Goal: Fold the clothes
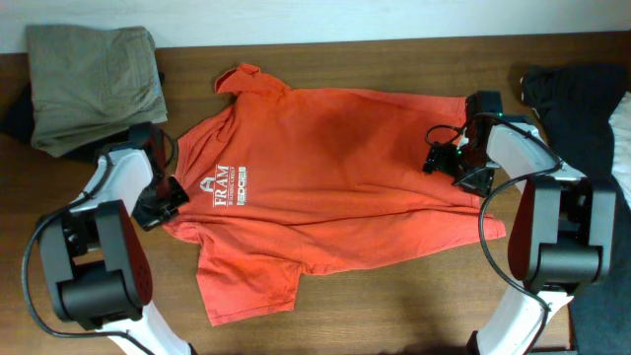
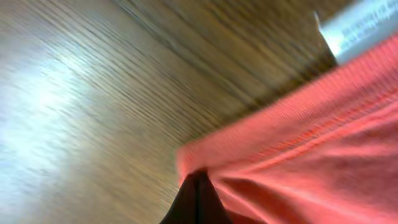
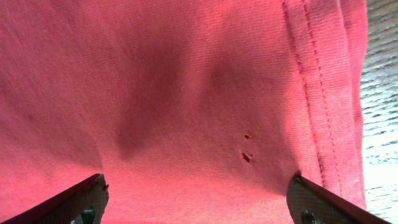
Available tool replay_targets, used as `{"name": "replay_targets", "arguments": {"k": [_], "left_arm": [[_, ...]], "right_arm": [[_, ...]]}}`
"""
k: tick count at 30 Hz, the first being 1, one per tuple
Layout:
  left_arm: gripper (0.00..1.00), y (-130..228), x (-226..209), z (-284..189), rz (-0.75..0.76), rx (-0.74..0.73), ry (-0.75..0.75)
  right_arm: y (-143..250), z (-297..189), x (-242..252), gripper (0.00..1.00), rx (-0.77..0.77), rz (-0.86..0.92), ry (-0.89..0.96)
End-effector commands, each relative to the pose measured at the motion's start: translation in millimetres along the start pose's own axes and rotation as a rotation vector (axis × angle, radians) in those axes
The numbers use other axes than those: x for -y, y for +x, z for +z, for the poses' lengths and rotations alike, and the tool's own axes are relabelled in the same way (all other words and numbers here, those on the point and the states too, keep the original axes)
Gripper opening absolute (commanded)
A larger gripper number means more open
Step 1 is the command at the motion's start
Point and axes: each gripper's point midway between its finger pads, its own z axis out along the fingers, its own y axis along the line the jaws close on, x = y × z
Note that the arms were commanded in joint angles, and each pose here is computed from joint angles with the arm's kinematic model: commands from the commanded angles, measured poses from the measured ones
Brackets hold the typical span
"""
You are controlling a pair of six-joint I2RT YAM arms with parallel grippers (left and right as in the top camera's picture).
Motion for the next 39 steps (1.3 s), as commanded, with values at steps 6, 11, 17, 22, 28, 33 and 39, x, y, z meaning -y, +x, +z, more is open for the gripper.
{"name": "replay_targets", "arguments": {"k": [6,11,17,22,28,33,39], "left_arm": [[0.0,-38,-14,-116,-0.079,0.302,0.103],[0.98,-25,4,-144,-0.051,0.323,0.239],[0.99,-19,11,-143,-0.039,0.287,0.281],[0.99,-19,11,-143,-0.039,0.287,0.281],[0.99,-19,11,-143,-0.039,0.287,0.281],[0.99,-19,11,-143,-0.039,0.287,0.281],[0.99,-19,11,-143,-0.039,0.287,0.281]], "right_arm": [[-1,-23,5,0.95,-0.018,0.022,0.009],[-28,-47,-5,0.99,0.059,0.02,-0.021],[-31,-48,-6,0.99,0.073,0.018,-0.026],[-31,-48,-6,0.99,0.073,0.019,-0.026],[-31,-48,-6,0.99,0.073,0.018,-0.026],[-31,-48,-6,0.99,0.073,0.018,-0.026],[-30,-48,-14,0.99,0.063,0.016,-0.074]]}}
